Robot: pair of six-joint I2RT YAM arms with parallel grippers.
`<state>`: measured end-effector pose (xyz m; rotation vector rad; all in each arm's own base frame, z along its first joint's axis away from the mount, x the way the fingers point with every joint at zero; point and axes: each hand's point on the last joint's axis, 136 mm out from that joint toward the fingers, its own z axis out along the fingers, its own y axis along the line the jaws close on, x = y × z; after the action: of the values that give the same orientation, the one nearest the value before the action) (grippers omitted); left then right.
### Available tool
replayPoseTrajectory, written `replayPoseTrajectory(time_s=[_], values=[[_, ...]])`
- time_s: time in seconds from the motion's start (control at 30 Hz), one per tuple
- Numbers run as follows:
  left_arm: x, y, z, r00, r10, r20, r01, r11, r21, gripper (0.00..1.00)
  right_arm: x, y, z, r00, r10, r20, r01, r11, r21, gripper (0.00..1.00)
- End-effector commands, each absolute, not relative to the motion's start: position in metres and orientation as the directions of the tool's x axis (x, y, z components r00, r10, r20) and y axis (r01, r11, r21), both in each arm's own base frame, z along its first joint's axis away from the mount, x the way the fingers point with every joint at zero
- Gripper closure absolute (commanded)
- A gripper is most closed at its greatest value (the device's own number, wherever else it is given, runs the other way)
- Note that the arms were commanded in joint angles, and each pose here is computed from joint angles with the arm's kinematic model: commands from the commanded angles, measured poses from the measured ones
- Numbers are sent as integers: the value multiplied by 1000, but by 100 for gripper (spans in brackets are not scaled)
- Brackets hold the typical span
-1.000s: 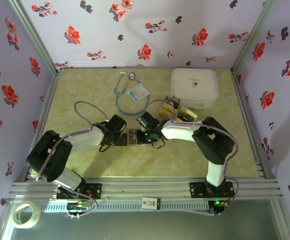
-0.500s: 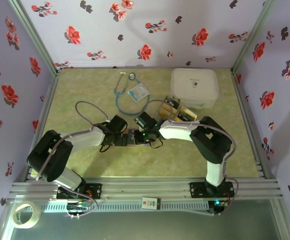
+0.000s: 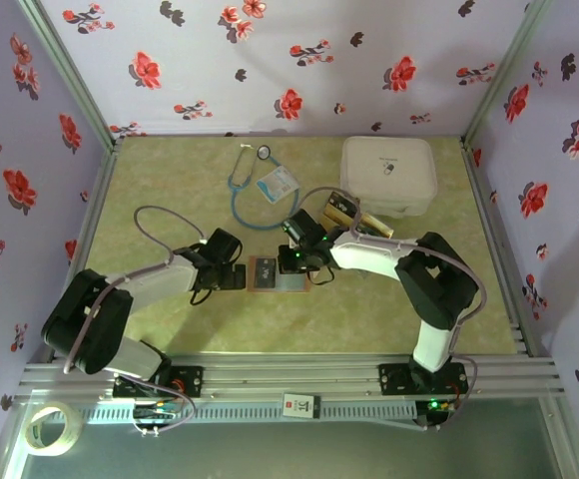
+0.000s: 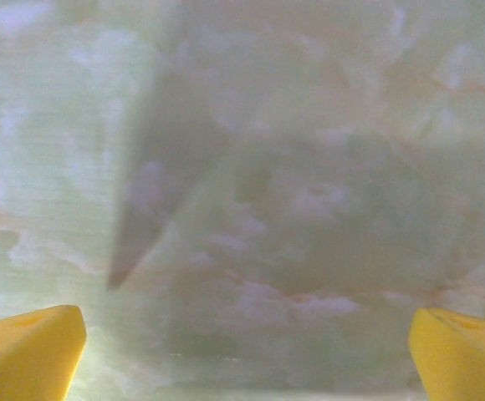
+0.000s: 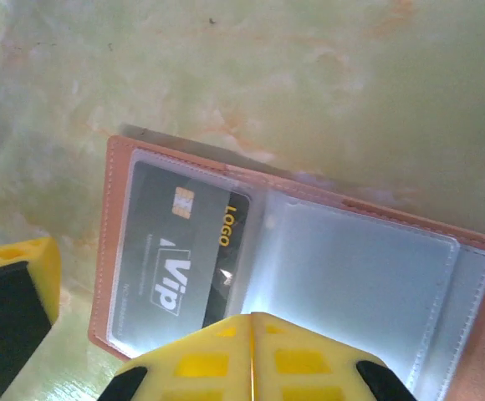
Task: Put the credit cards into the card holder
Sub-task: Insert the credit card into the card slot.
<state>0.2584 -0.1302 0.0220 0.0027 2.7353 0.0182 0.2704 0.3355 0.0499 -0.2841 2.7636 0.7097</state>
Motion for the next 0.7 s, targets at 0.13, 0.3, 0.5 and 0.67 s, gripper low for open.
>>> replayPoseTrajectory(time_s=[0.13, 0.3, 0.5, 0.67], values=[[267, -135, 22, -924, 32, -380, 26, 999, 22, 0, 278, 346, 46, -943, -139, -301, -265, 862, 431, 93], [268, -138, 23, -925, 36, -379, 33, 999, 12, 0, 280, 346, 50, -940, -144, -308, -272, 863, 426, 93], [269, -140, 37, -917, 32, -399, 39, 999, -11, 0, 282, 317, 54, -938, -122, -324, -250, 885, 392, 91], [271, -152, 53, -908, 17, -419, 50, 996, -69, 0, 286, 290, 52, -947, -81, -312, -208, 892, 400, 90]])
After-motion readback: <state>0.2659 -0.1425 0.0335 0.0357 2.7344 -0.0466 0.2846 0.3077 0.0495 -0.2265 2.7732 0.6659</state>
